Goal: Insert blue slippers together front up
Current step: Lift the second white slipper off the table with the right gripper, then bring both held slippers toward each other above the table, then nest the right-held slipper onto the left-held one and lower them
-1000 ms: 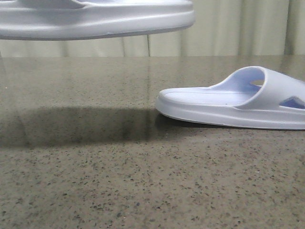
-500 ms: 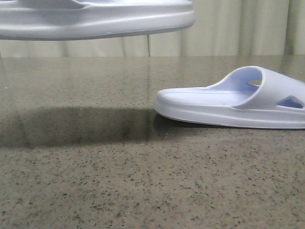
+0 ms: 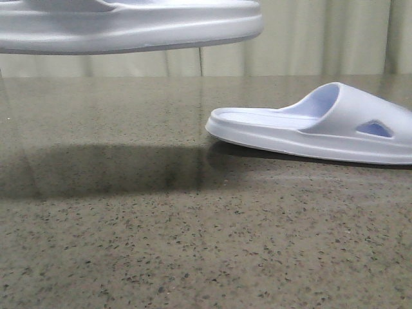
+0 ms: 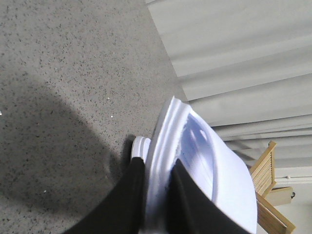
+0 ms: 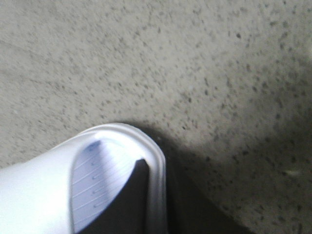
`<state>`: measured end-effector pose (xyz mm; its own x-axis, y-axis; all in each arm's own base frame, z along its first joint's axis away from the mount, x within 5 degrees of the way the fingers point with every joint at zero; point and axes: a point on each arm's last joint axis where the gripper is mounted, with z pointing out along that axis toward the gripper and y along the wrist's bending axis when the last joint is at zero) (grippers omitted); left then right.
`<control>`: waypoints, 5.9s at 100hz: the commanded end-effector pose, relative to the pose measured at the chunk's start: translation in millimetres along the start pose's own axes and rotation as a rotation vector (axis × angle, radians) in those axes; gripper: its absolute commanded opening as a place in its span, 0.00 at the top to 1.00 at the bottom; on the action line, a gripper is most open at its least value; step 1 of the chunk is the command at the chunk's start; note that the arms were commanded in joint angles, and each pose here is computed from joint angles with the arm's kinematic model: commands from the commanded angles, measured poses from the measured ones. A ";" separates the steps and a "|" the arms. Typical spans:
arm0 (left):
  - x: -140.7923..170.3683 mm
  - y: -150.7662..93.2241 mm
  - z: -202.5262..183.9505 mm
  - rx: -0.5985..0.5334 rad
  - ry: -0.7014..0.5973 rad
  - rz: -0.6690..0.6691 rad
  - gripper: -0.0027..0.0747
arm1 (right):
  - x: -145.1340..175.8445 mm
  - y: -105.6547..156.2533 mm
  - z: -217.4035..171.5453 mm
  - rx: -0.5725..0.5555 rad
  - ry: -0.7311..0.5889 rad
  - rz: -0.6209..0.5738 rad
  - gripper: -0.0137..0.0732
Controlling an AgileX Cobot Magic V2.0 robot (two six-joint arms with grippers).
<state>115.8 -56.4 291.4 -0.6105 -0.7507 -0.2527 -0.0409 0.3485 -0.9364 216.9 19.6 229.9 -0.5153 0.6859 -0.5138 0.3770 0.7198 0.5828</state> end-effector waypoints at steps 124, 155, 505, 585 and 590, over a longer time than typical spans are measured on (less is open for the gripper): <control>5.4 -16.8 -3.3 0.091 0.080 -0.066 0.94 | -11.8 63.1 -182.4 -0.565 -0.181 -0.160 0.97; 13.2 -20.1 -4.6 0.122 0.169 -0.099 0.94 | -8.7 62.7 -181.5 -0.564 -0.149 -0.170 0.97; 6.5 -6.7 25.3 0.104 0.193 -0.126 0.94 | -22.7 82.0 -195.3 -0.707 -0.547 -0.675 0.27; -2.6 22.6 75.0 0.032 0.274 -0.063 0.94 | -15.1 82.2 -199.8 -0.751 -0.512 -0.715 0.27; -2.8 23.2 75.6 0.032 0.273 -0.040 0.94 | -14.9 82.3 -199.8 -0.752 -0.510 -0.716 0.27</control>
<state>174.5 -83.7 238.0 -0.7867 -0.6040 -0.1274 -0.1191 0.3511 -0.9288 104.9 48.2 399.8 -0.0365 0.2247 -0.9737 -0.5147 0.8310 0.2111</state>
